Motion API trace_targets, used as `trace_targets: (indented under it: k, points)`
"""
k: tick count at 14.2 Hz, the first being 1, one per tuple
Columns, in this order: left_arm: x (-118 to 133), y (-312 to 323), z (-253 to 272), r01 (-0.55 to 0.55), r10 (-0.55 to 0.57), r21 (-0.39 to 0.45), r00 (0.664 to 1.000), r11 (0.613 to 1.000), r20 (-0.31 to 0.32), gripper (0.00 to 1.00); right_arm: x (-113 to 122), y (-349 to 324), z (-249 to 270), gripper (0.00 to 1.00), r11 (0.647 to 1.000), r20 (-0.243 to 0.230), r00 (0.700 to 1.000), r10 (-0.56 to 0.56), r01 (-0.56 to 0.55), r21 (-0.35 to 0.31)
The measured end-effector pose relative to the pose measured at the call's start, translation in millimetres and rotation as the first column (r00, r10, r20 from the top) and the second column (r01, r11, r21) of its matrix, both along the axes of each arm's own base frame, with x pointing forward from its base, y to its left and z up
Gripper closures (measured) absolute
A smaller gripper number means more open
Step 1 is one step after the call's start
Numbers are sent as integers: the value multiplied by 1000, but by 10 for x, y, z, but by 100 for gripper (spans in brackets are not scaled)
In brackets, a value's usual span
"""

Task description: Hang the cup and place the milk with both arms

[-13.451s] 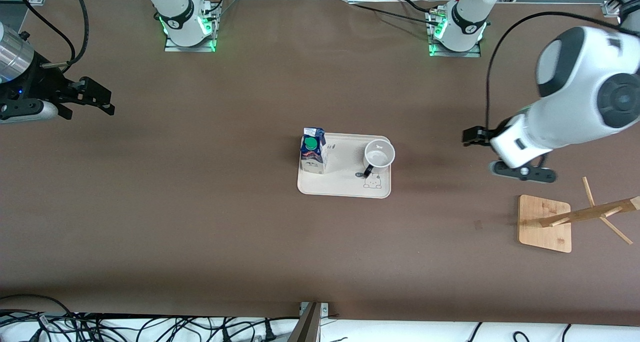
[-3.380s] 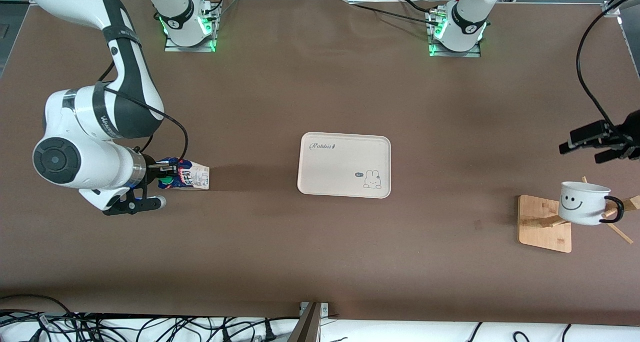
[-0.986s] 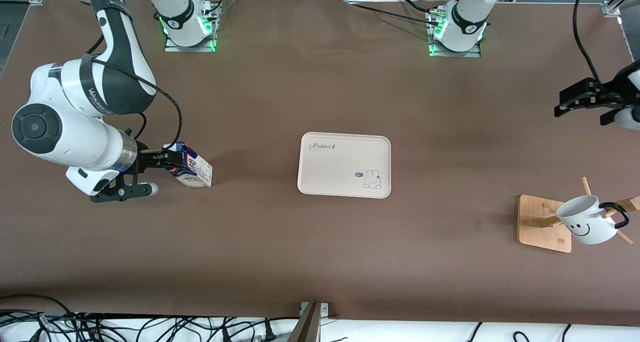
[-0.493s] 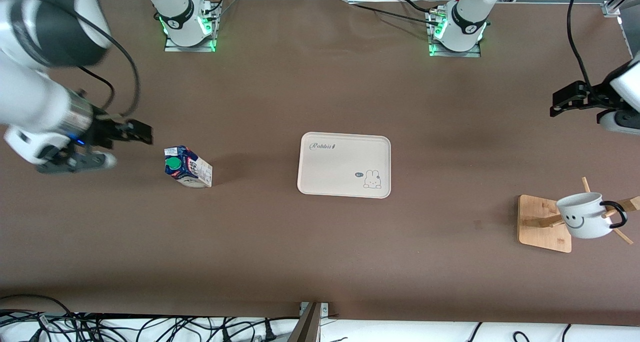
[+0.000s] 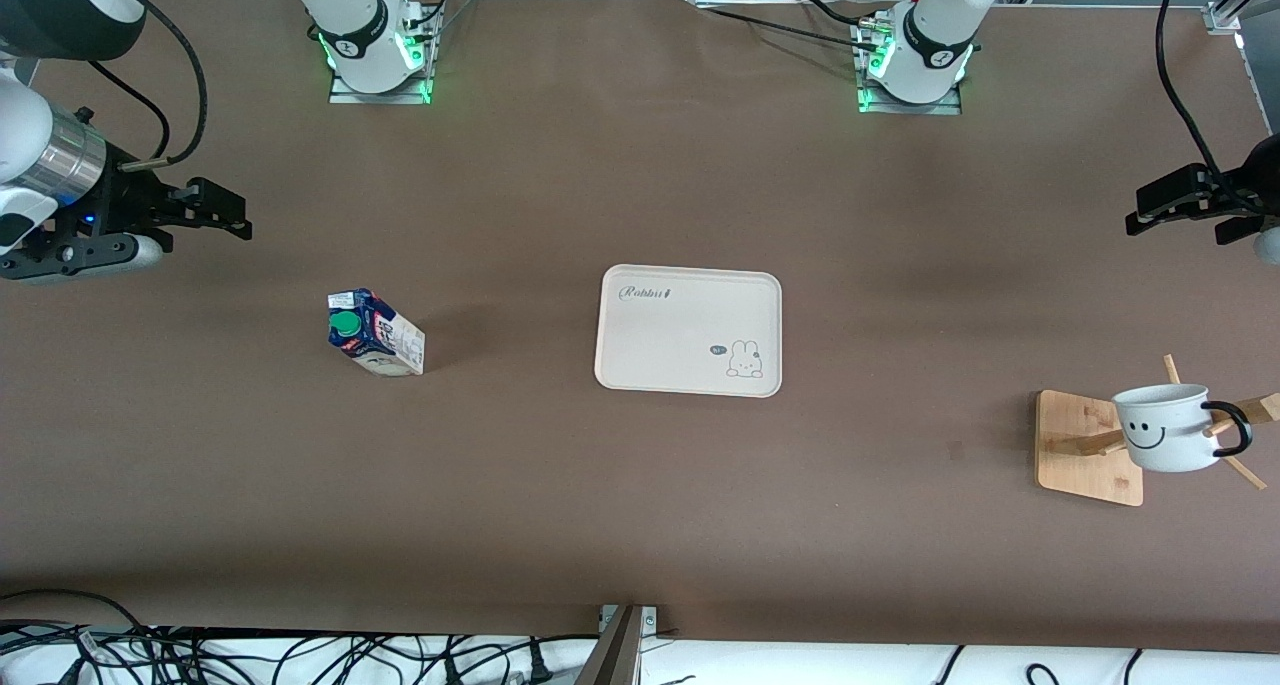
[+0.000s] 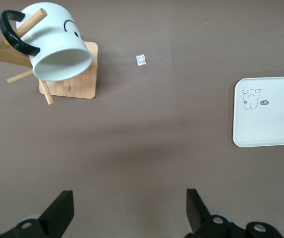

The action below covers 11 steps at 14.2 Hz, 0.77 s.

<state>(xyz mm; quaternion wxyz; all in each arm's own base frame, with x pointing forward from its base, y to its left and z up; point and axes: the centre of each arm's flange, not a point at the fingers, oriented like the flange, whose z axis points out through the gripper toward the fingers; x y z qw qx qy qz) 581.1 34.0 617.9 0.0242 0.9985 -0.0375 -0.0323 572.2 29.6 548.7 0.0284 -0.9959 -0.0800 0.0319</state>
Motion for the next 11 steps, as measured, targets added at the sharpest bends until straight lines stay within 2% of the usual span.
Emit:
trace_targets:
  k: [3,6,11]
  points:
    - [-2,-1,21,-1,1,0,1000,1000,4,0,6,63,25,0,1000,10,1000,17,-17,-6]
    - [-10,-2,18,-1,1,0,1000,1000,-2,0,9,188,116,0,998,22,998,51,-49,-47]
    - [-27,-4,6,0,0,-1,1000,1000,-17,0,25,306,246,0,997,46,996,70,-68,-45]
